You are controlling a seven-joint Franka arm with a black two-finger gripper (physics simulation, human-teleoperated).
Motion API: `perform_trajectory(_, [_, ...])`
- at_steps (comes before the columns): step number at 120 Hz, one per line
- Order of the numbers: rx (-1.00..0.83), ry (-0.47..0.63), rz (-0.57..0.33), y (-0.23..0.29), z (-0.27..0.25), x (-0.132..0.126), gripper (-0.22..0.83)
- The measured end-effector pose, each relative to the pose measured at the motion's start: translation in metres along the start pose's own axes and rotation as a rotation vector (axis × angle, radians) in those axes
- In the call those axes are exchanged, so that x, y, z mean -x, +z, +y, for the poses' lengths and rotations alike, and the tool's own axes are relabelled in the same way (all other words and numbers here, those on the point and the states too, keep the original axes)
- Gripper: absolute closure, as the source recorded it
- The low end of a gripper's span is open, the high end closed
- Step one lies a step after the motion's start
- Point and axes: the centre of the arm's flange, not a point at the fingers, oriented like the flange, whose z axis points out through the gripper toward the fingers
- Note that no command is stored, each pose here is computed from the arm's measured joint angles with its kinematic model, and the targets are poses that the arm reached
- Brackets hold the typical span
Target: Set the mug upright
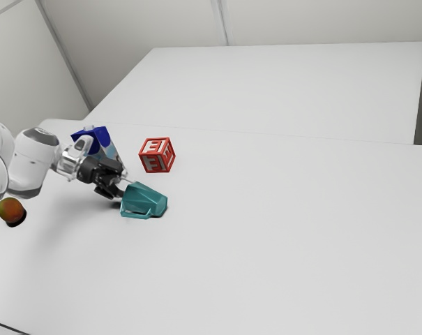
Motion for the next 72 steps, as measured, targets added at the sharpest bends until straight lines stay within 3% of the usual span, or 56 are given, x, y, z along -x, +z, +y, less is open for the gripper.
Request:
perform_trajectory(41, [0.026, 0.005, -0.034, 0.014, 0.006, -0.002, 0.08])
perform_trajectory(72, [0.032, 0.007, -0.04, 0.018, 0.007, -0.003, 0.32])
